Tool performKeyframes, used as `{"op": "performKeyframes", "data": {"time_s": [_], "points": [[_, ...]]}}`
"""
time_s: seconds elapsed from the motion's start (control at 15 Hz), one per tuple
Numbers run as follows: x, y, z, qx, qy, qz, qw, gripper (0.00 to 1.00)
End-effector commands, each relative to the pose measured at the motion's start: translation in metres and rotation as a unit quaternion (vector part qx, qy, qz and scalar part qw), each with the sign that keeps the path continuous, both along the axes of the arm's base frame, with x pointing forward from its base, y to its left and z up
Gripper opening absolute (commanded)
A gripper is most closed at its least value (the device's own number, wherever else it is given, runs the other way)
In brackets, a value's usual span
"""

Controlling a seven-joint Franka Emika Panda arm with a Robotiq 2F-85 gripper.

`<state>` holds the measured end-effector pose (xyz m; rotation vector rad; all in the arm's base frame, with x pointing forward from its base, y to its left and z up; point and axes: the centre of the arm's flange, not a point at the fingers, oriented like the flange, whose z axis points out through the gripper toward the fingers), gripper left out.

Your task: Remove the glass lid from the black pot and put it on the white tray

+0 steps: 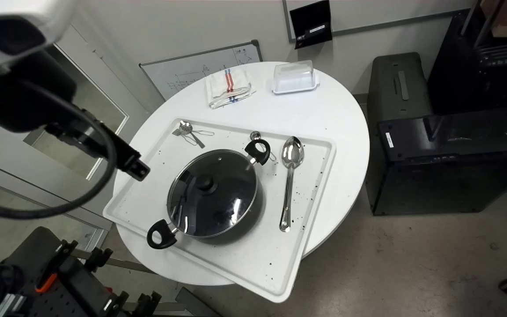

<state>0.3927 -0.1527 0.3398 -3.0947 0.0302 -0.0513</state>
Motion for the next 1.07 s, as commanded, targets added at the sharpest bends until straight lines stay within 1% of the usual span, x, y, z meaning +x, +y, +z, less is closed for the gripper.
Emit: {"op": "performKeyframes", "data": {"time_s": [0.0,0.27,0.47,0.73,1.0], "points": [[0.018,0.012,-0.045,-0.037,-0.011,-0.011,0.9992,1.0],[0.032,0.023,-0.087,-0.068,-0.031,-0.022,0.997,1.0],[0.041,0.031,-0.116,-0.081,-0.044,-0.027,0.9954,1.0],[0.048,0.038,-0.149,-0.084,-0.044,-0.034,0.995,1.0],[0.056,0.045,-0.174,-0.078,-0.037,-0.033,0.9957,1.0]]}}
